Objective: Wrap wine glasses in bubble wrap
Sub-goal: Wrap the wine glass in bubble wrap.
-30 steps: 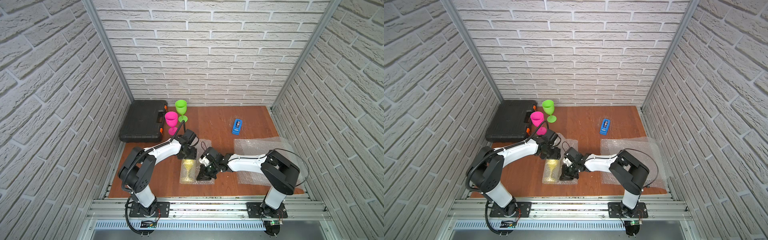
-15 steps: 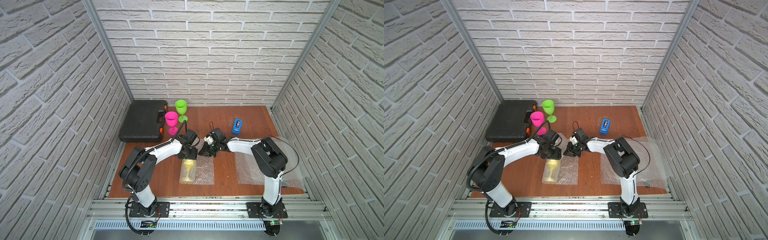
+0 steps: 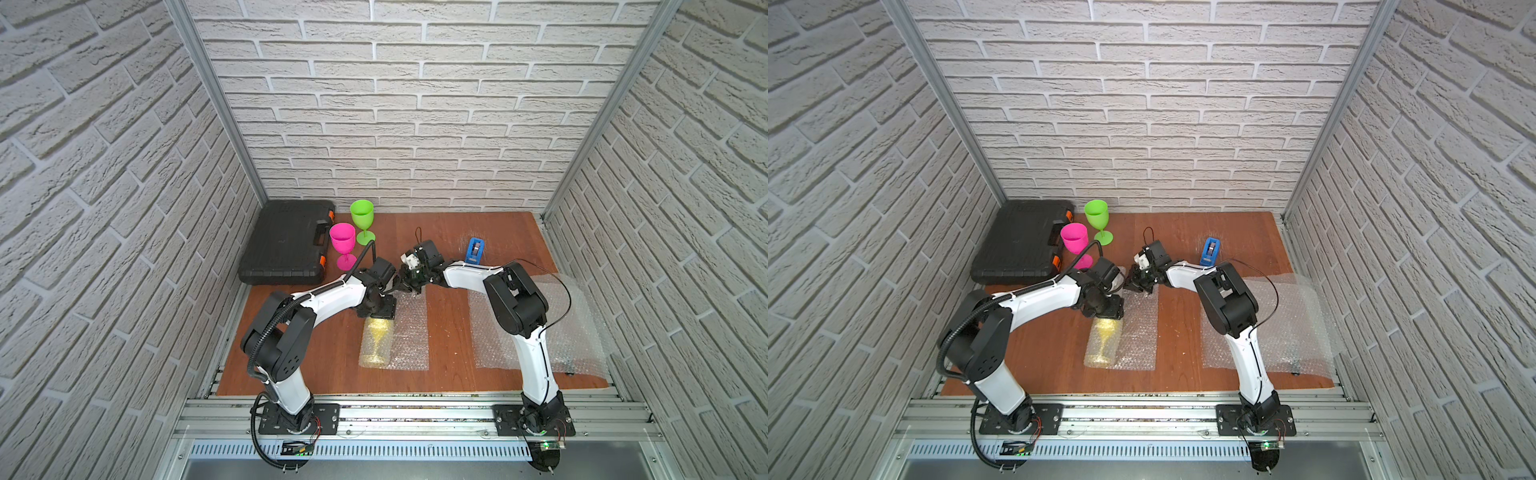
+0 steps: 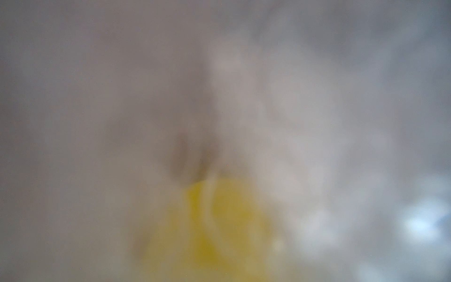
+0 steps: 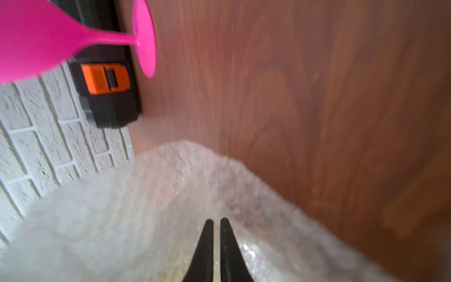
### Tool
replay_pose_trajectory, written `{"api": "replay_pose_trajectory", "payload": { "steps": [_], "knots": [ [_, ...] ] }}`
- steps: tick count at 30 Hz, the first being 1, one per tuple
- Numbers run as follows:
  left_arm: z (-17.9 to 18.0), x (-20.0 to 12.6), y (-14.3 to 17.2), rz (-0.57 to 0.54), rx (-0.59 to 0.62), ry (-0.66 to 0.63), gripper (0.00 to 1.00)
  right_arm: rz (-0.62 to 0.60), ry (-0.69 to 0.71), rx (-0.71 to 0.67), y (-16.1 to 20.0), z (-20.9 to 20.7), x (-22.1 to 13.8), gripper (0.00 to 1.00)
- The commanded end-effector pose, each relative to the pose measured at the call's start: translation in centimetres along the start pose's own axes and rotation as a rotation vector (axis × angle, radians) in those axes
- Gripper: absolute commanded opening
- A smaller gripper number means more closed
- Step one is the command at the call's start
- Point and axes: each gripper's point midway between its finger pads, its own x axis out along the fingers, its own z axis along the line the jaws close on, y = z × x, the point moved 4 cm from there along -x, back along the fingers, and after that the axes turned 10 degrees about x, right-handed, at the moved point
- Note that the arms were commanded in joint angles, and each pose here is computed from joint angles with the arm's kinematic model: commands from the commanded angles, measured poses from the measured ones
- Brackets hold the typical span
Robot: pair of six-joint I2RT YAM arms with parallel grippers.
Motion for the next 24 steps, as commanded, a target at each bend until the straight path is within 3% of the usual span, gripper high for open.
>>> {"api": "replay_pose_trajectory", "payload": {
  "steps": [1,6,12,19,24],
  "knots": [
    [1.0,1.7,2.2,0.129,-0.022,-0.097,0.61,-0.041,-0.041,-0.025,-0.9,1.7,-2.2,0.10],
    [1.2,2.1,1.9,0.154,-0.044,-0.156,0.61,-0.091,0.048,-0.067,0.7,1.1,-6.7,0.14],
    [0.7,2.5,1.3,0.162,-0.054,-0.187,0.61,-0.059,0.054,-0.058,6.4,-1.0,-10.1,0.24],
    [0.1,2.9,1.2,0.157,-0.057,-0.173,0.61,0.058,0.006,-0.081,14.0,-2.6,-8.6,0.40],
    [0.2,2.9,1.5,0.160,-0.058,-0.173,0.62,0.109,-0.056,-0.122,17.1,-1.3,-6.2,0.47]
  ]
}}
